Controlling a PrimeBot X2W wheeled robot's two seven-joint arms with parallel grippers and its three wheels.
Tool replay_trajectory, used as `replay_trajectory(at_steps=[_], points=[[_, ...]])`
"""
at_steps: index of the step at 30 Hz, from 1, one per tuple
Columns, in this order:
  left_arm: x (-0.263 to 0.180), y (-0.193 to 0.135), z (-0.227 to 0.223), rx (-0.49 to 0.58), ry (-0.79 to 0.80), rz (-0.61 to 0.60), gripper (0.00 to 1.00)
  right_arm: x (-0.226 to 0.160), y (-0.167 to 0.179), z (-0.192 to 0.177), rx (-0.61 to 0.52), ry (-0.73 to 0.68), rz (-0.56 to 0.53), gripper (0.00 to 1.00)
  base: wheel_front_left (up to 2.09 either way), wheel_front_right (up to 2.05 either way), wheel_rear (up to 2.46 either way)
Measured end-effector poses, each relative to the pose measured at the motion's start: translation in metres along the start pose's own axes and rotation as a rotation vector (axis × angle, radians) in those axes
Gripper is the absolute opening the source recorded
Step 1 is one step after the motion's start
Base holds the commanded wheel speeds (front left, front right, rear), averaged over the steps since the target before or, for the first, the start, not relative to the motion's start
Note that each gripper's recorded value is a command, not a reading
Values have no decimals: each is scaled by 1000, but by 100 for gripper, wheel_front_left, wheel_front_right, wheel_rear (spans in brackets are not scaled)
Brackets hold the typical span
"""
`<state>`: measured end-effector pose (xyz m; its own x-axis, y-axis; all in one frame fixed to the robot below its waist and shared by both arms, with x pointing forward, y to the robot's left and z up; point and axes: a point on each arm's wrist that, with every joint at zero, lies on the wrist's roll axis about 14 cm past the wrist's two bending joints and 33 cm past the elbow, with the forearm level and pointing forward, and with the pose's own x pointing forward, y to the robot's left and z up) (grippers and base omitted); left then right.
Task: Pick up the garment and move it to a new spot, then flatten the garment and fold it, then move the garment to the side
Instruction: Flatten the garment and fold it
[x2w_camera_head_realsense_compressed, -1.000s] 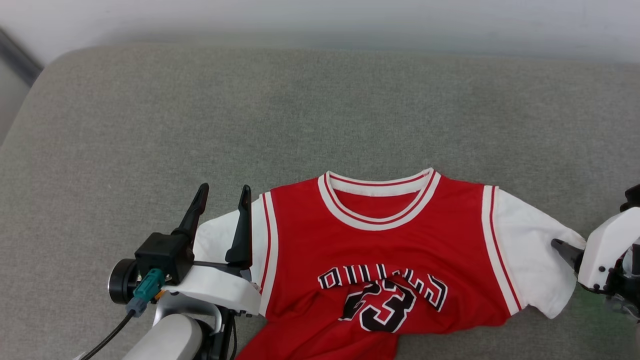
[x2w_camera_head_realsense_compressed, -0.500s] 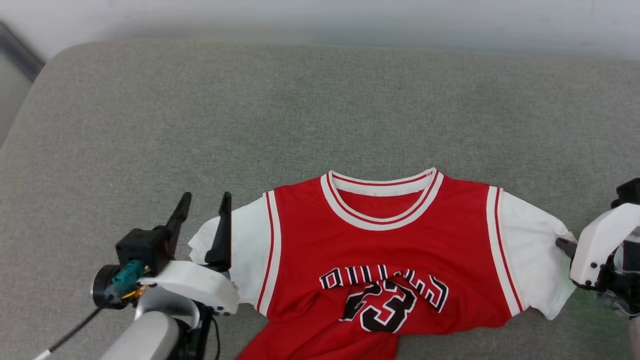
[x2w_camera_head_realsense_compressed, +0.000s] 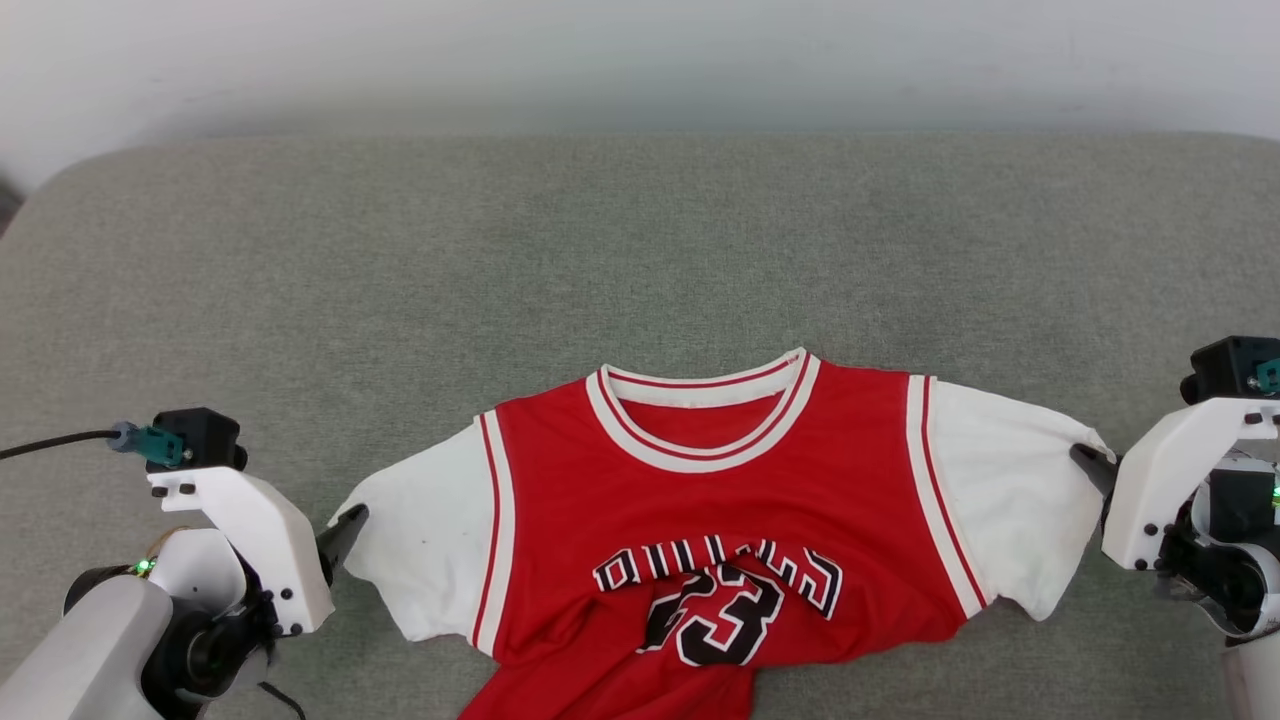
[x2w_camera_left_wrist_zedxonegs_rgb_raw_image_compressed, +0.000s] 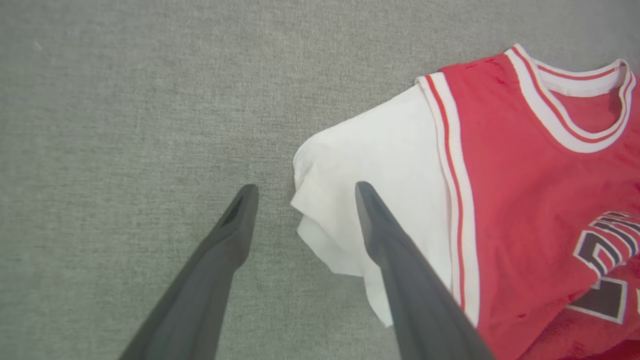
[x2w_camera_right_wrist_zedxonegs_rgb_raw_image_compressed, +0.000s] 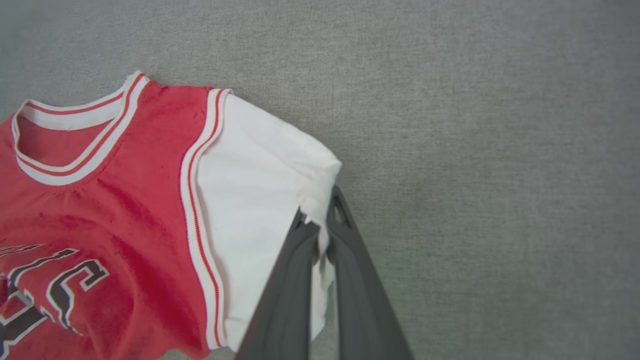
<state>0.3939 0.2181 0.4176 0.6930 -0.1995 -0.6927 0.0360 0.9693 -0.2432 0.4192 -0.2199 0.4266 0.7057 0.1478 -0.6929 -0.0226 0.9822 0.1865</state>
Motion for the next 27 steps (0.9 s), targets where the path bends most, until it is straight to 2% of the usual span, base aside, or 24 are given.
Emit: replay_trajectory(at_steps=[5, 10, 11, 12, 13, 14, 20, 23, 27], points=[[18, 10, -27, -44, 197, 12, 100, 4, 1, -4, 3, 7, 5, 0, 0, 0, 0], [34, 12, -38, -96, 309, -5, 100, 8, -7, -13, 30, 27, -10, 0, 0, 0, 0], [36, 11, -40, -107, 328, -13, 62, 8, -9, -15, 33, 30, -14, 0, 0, 0, 0], [38, 11, -42, -111, 343, -14, 41, 8, -11, -17, 36, 33, -18, 0, 0, 0, 0], [40, 10, -43, -113, 351, -23, 15, 7, -12, -20, 41, 36, -21, 0, 0, 0, 0], [41, 9, -44, -118, 355, -26, 0, 7, -13, -20, 45, 34, -21, 0, 0, 0, 0], [43, 4, -41, -102, 288, -23, 0, 1, -14, -18, 39, 16, -25, 0, 0, 0, 0], [42, 3, -27, -73, 186, -4, 0, -6, -15, -11, 19, -20, -31, 0, 0, 0, 0], [31, -3, 20, -8, -21, 22, 0, -18, -16, 6, -15, -91, -45, 0, 0, 0, 0]])
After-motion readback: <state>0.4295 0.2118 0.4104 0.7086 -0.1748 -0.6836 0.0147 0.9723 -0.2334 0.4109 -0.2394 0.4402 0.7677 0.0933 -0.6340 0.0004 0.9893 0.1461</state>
